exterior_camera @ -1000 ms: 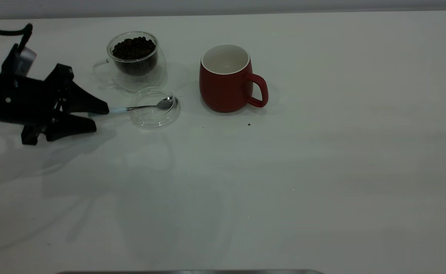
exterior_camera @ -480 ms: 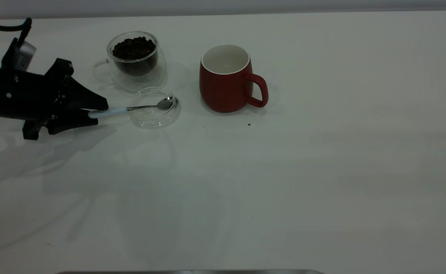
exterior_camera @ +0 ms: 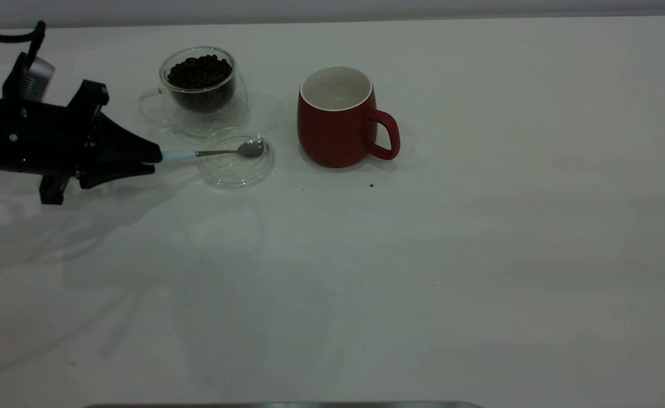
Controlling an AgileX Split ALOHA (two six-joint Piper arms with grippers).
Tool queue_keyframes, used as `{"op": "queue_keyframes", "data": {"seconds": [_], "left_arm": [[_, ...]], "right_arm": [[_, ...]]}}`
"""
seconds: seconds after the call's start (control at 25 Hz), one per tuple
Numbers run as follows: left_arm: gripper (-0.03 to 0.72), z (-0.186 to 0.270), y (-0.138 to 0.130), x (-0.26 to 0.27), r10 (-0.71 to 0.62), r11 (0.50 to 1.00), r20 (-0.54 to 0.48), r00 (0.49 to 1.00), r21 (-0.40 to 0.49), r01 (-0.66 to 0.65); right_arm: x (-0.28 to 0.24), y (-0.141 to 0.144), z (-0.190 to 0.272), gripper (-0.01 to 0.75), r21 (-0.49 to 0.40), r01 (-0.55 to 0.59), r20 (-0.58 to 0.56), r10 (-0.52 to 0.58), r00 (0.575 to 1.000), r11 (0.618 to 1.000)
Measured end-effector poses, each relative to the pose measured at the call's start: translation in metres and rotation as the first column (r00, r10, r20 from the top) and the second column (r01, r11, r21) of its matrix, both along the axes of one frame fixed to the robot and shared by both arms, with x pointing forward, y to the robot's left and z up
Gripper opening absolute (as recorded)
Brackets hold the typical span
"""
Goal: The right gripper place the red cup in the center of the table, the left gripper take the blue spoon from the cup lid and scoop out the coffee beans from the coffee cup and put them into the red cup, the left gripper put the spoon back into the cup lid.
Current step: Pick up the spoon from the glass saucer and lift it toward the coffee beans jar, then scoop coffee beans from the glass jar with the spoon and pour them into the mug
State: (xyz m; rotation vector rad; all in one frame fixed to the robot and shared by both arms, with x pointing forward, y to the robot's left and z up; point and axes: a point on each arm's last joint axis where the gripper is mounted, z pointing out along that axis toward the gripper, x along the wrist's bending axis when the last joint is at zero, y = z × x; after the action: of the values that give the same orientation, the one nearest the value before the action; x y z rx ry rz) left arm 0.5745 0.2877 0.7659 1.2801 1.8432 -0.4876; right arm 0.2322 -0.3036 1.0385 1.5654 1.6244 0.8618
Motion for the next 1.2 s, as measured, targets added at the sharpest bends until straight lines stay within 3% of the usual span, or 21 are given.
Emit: {"op": "queue_keyframes", "data": {"seconds": [0.36,0.6,0.72,0.92,1.2], "left_arm": [[0.125,0.014,0.022,-0.003,0.06,0.994,-0.088,0.994,-0.089,-0.068],[0.125,0.056,0.035,-0.01,-0.047,0.988,-0.097,0.994,-0.152,0.032],[0.125,0.084,0.034,-0.01,-0.085,0.976,-0.042,0.995,-0.207,0.075],[0.125,0.117,0.043,0.011,0.021,0.992,0.102,0.995,-0.124,-0.009],[0.124,0.117,0.057,0.029,0.129,0.991,0.146,0.981,0.002,-0.131]], "right_arm": [[0.0,0.0,0.0,0.412,0.0,0.0,0.0,0.0,1.0,1.0],[0.0,0.0,0.0,0.412,0.0,0.0,0.0,0.0,1.0,1.0],[0.0,0.0,0.0,0.412,0.0,0.0,0.0,0.0,1.0,1.0],[0.0,0.0,0.0,0.412,0.0,0.0,0.0,0.0,1.0,1.0],[0.0,0.0,0.0,0.412,0.0,0.0,0.0,0.0,1.0,1.0]]}}
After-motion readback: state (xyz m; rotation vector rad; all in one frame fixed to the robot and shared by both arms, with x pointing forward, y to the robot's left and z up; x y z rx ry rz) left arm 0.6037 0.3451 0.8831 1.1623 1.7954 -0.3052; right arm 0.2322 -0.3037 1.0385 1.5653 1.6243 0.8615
